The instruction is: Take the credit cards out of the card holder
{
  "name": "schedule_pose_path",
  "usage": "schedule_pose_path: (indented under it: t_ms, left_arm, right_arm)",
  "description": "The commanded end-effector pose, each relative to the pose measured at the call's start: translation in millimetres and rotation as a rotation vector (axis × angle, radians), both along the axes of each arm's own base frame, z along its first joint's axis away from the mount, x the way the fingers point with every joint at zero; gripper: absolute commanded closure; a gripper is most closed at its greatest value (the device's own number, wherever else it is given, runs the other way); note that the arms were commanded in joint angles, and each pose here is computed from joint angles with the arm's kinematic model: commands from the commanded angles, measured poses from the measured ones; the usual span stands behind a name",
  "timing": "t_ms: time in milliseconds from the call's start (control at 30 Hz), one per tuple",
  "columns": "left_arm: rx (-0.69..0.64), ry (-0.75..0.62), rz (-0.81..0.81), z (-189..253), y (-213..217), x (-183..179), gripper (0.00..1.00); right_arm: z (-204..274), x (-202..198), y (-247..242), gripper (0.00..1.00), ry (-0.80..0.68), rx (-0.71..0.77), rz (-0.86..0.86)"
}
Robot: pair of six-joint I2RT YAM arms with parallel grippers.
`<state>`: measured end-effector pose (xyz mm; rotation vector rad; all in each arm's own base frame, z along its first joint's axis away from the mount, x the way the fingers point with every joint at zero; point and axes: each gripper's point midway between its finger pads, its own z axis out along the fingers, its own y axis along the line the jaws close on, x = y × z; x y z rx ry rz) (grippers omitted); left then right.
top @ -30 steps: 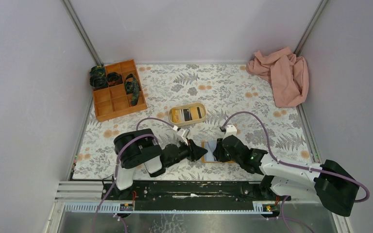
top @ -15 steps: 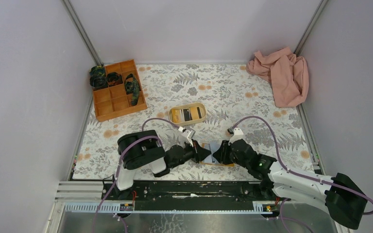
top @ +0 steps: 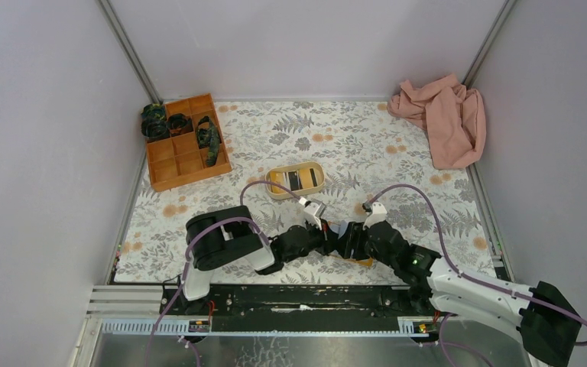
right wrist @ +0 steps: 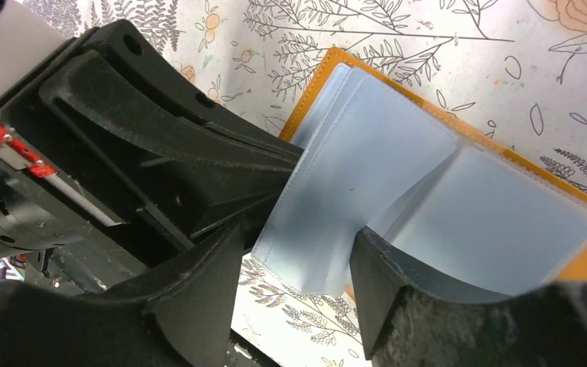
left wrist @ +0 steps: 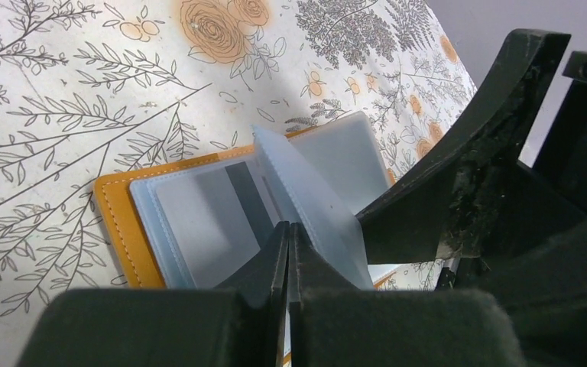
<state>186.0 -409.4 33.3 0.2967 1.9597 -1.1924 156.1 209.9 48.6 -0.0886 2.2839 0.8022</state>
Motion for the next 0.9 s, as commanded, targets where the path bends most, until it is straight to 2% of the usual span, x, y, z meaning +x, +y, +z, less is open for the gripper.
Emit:
schedule_pose_path:
  t_ms: [0, 233, 733, 867]
  left_arm:
    - [0.006, -0.039, 0.001, 10, -8, 3, 1.00]
    - [0.016, -0.031, -0.008, 6, -14, 3, 1.00]
    - [0.028, -0.021, -0.054, 4, -38, -2, 1.00]
    - [0.026, -0.019, -0.056, 4, -40, -3, 1.00]
  right_arm:
    - [24, 10, -3, 0.38, -0.061, 0.045, -0.046]
    - [46, 24, -40, 0.32, -0.182, -0.037, -0.175]
    - [63, 31, -84, 0.32, -0.248, -0.125, -0.332]
    - [71, 31, -84, 0.35, -0.287, -0.072, -0.333]
